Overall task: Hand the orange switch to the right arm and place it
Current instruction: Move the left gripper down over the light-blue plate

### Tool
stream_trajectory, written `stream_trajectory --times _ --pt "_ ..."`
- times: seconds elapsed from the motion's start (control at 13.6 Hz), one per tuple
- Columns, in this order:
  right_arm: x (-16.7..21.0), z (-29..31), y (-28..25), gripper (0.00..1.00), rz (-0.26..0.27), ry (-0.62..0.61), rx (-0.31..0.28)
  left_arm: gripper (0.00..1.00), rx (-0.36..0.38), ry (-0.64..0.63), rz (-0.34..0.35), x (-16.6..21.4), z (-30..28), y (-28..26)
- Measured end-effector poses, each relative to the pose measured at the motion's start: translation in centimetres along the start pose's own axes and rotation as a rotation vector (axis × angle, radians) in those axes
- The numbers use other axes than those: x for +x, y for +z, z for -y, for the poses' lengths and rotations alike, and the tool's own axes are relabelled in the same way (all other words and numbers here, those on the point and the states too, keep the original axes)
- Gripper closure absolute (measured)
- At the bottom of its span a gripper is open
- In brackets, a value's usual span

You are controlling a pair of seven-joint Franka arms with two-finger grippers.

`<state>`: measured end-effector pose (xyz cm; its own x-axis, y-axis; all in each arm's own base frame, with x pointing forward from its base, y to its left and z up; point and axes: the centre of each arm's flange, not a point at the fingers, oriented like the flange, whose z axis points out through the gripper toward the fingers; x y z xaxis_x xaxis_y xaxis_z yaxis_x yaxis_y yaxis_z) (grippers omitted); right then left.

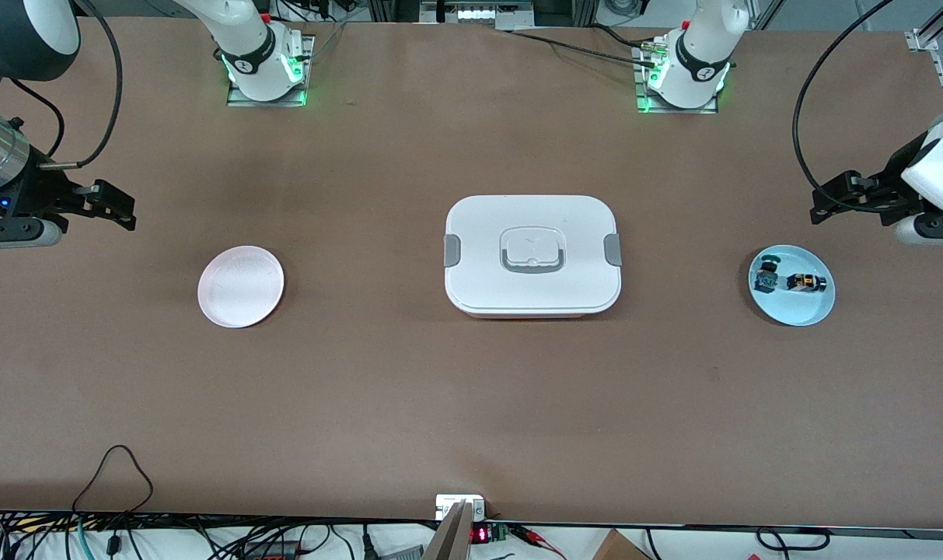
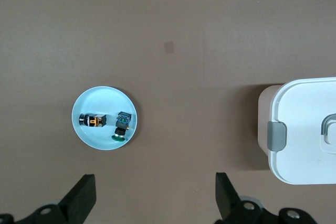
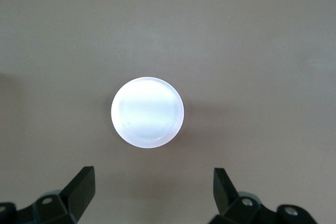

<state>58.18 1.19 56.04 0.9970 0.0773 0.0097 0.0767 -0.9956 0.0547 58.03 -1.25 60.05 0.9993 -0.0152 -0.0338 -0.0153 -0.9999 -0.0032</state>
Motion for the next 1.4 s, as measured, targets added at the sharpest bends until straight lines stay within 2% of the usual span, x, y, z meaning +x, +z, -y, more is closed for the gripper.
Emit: stream_trajectory --times 0.29,0.81,1.1,1.4 --pt "0.0 0.0 0.0 0.0 0.003 0.001 0.0 0.0 0.0 0.0 0.021 -0.3 0.0 0.1" --pt "0.0 0.1 0.0 0.0 0.002 0.0 0.003 0.0 0.001 -0.016 0.132 -1.0 0.7 1.8" --pt "0.0 0.9 -0.2 0.0 -0.004 0.013 0.082 0.0 0.0 -0.018 0.191 -0.1 0.9 4.4" --pt "0.0 1.0 -0.2 0.0 -0.005 0.016 0.094 0.0 0.0 -0.013 0.244 0.5 0.6 6.7"
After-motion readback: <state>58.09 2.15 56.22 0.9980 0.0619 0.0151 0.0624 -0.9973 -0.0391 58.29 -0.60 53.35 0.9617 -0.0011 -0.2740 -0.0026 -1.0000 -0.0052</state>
